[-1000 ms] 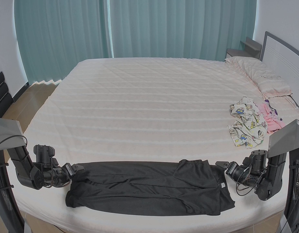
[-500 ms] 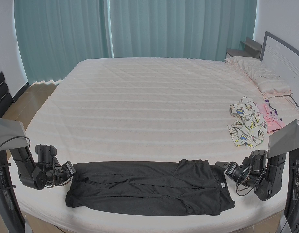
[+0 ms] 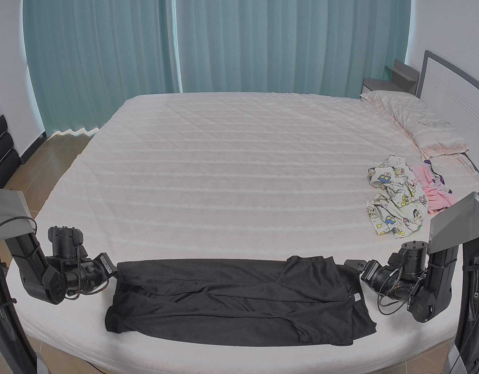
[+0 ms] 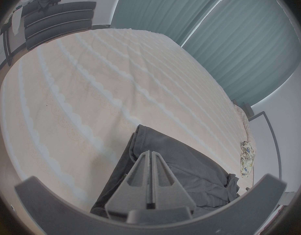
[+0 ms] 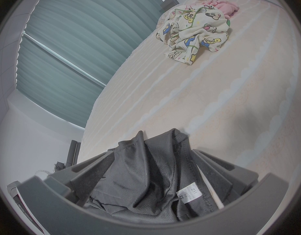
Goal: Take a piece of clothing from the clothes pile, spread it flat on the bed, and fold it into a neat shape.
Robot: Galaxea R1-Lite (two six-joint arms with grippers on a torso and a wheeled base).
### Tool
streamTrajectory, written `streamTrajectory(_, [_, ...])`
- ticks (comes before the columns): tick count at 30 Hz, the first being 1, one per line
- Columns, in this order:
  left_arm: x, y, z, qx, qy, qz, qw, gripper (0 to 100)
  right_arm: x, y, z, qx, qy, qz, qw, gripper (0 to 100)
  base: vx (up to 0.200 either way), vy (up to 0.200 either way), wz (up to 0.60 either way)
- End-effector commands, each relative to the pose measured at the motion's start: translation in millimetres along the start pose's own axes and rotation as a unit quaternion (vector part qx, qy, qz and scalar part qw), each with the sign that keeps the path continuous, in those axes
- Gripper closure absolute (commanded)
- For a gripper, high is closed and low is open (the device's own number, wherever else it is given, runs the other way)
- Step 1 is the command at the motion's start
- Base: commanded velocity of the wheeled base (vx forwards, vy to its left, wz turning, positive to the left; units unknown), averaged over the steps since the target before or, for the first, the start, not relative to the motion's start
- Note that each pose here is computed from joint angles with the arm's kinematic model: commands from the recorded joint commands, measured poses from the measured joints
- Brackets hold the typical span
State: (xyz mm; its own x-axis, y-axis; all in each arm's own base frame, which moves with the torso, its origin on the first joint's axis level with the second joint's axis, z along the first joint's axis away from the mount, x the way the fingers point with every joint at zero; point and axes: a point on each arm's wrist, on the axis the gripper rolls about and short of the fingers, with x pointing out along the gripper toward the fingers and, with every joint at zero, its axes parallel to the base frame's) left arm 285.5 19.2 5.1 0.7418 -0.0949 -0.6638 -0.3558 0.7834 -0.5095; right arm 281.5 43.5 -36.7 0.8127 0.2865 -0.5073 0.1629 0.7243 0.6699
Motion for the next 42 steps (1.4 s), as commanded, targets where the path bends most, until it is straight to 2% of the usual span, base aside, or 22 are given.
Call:
streamTrajectory(1, [-9.9,-4.8,4.4,0.002,-0.013,-0.009,0.9999,100,0.0,0.2,0.3,-0.001,-0.002,0.003,1.0,0,0.0,0.0,0.0])
streamTrajectory(8, [-20.2,-6.5,5.6,0.005,-0.021,-0.013,0.9997,100,-0.2,0.5,0.5,-0.001,-0.003,0.003,1.0,0,0.0,0.0,0.0])
streamTrajectory(15, [-20.6,7.8,11.1,0.018,-0.022,0.01,0.9995,100,-0.6,1.8,-0.1,-0.002,-0.003,0.004,1.0,0,0.0,0.0,0.0])
streamTrajectory(21, [-12.6,13.0,4.6,0.015,0.001,0.017,0.9997,100,-1.0,6.4,-2.3,-0.007,-0.001,0.009,0.9999,0,0.0,0.0,0.0])
streamTrajectory(24, [-8.3,16.3,0.4,0.01,0.026,0.001,0.9996,100,-4.1,13.7,-1.9,0.005,-0.004,0.019,0.9998,0,0.0,0.0,0.0])
streamTrajectory(25, [-8.5,16.5,0.4,0.008,0.033,-0.01,0.9994,0,-4.4,14.7,-2.8,0.008,-0.002,0.02,0.9998,0,0.0,0.0,0.0])
streamTrajectory(29, [-8.7,21.4,-3.1,0.002,0.053,-0.023,0.9983,0,-1.5,19.3,-7.1,0.002,0.004,0.028,0.9996,0,0.0,0.0,0.0])
streamTrajectory(33, [-2.7,26.4,-8.1,-0.003,0.067,-0.017,0.9976,0,5.1,24.4,-14.0,-0.008,0.012,0.036,0.9993,0,0.0,0.0,0.0])
streamTrajectory(41, [-0.8,30.8,-7.9,-0.008,0.068,-0.012,0.9976,0,6.9,25.5,-22.3,-0.021,0.024,0.034,0.9989,0,0.0,0.0,0.0])
streamTrajectory(42, [-0.8,30.8,-7.9,-0.008,0.067,-0.012,0.9976,0,7.2,24.6,-23.6,-0.027,0.026,0.032,0.9988,100,0.0,0.0,0.0])
